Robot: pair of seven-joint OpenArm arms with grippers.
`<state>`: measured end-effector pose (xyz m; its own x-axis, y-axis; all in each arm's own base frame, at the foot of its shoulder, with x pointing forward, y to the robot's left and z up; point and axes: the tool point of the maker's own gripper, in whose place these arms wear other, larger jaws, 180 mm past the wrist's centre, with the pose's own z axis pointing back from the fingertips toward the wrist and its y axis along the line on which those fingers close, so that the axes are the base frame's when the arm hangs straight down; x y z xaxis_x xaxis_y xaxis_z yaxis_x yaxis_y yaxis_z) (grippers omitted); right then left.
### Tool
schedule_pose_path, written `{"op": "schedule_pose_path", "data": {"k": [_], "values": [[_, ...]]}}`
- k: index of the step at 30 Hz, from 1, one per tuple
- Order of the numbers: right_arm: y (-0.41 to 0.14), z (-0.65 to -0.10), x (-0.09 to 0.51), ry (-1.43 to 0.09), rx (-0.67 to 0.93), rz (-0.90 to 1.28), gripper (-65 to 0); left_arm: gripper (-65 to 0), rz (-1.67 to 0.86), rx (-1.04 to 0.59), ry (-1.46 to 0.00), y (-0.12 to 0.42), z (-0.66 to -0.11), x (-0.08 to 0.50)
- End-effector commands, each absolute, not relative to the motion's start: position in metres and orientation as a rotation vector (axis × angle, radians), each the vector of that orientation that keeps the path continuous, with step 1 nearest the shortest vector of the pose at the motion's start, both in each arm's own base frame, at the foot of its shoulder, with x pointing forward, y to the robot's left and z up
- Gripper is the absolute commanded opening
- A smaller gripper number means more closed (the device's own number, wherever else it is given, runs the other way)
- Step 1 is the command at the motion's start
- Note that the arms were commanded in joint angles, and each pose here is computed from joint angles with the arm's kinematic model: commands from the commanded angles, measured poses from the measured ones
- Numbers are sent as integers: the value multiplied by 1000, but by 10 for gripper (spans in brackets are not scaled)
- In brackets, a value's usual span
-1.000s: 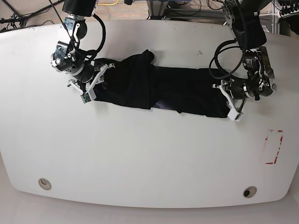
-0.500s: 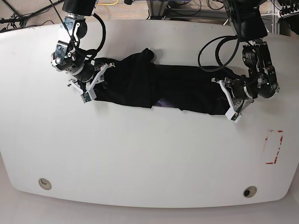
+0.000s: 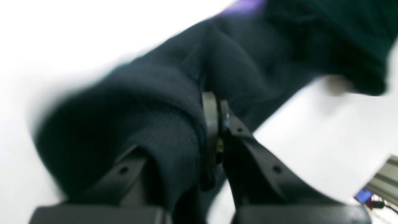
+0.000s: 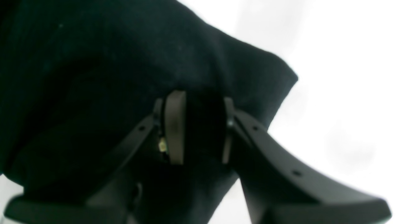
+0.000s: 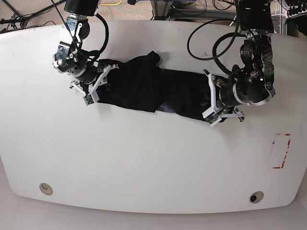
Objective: Fold the T-shirt properly
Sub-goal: 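Fold the strip end held by the left gripper over onto the right gripper's fold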
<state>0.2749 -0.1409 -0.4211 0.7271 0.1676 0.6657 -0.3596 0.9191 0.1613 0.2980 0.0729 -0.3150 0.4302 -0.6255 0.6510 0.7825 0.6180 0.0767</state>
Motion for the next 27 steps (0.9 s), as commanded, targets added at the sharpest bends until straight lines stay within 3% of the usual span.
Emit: {"op": "schedule_pose_path", "data": {"k": [1,12,27], "values": [[-148,-431,265,-631,251,314,-499,-640,-943,-291,-770,45,-295,305],[-148,-431,265,-629,252,314,-499,-639,-1041,-449,-843,-38,-271,304],[-143,-432,265,-632,265,307,-499,-639,-1033,-629,-743,-100,-286,307]]}}
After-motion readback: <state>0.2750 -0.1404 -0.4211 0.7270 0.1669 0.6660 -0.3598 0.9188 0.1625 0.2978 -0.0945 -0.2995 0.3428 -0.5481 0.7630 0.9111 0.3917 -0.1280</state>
